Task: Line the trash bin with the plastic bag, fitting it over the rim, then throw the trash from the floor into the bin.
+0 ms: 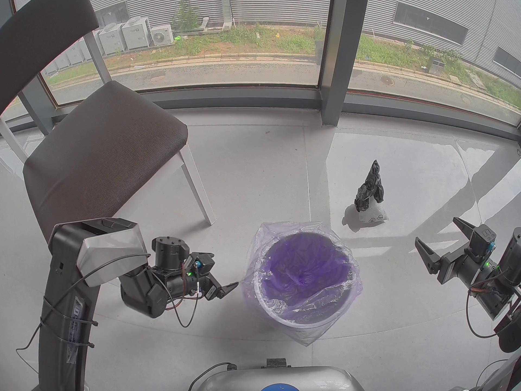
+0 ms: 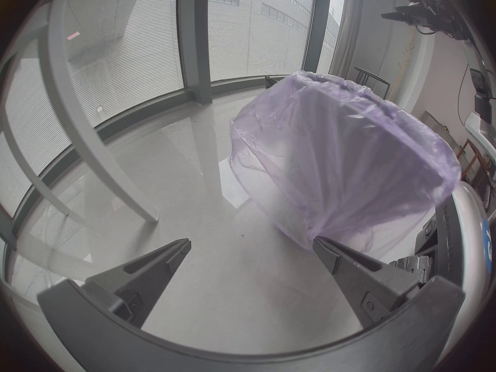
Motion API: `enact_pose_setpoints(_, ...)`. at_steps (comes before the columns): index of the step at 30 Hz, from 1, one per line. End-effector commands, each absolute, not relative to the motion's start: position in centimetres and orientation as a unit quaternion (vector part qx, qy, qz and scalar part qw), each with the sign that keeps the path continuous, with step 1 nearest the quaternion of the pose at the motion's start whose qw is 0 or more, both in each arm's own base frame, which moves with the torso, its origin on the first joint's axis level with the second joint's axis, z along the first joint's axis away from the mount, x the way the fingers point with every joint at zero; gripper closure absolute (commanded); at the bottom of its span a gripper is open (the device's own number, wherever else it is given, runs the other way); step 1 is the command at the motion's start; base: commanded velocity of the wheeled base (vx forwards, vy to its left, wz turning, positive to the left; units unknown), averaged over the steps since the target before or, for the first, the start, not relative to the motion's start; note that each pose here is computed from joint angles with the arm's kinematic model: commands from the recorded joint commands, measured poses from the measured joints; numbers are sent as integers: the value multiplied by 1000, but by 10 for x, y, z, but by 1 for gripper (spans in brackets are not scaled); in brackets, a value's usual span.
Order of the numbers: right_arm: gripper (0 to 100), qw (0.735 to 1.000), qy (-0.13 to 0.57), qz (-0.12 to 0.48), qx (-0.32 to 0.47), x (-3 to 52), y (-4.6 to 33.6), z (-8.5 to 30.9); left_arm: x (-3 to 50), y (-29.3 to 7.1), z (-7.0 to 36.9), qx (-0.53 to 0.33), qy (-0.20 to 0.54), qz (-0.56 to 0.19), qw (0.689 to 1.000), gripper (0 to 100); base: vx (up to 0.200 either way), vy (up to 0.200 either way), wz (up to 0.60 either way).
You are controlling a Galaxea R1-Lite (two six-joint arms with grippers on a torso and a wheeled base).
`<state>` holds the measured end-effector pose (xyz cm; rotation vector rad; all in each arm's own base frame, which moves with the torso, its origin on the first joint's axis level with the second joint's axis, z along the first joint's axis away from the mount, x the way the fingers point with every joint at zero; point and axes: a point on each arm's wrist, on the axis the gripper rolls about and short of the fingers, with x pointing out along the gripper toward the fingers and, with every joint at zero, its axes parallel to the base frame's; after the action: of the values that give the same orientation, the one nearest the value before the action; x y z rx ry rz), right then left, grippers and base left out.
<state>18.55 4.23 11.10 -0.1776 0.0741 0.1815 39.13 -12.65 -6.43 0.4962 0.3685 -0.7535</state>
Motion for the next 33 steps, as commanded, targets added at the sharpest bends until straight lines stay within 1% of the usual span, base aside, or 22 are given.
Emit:
enact_pose_setpoints(1,0,991,42,90,-92,182,42,109,352,-94,-41,236,149,-330,902,0,0,0,0)
enact_pose_setpoints(7,0,992,40,69,-95,181,40,110,310,-95,-7,247,75,-319,912,0,0,0,0)
enact_pose_setpoints(10,0,992,36,69,-95,181,40,112,286,-102,23,246,55,-331,909,0,0,0,0)
enact_pose_setpoints(13,0,993,33,68,-95,180,40,113,276,-107,46,239,23,-335,911,0,0,0,0)
enact_pose_setpoints(15,0,993,33,68,-96,180,40,113,269,-114,66,227,-10,-341,912,0,0,0,0)
enact_pose_setpoints(18,0,993,31,67,-96,181,40,113,259,-126,85,207,-41,-357,910,0,0,0,0)
enact_pose_setpoints(24,0,993,27,65,-93,184,40,115,245,-128,115,166,-80,-356,916,0,0,0,0)
enact_pose_setpoints(26,0,994,23,63,-88,186,40,116,243,-125,140,127,-110,-327,930,0,0,0,0)
enact_pose_setpoints(29,0,995,9,60,-85,189,40,121,239,-120,168,85,-148,-288,942,0,0,0,0)
enact_pose_setpoints(31,0,995,-14,53,-83,193,40,129,234,-117,185,72,-174,-266,945,0,0,0,0)
enact_pose_setpoints(33,0,995,-42,41,-82,199,40,140,231,-112,195,70,-180,-235,953,0,0,0,0)
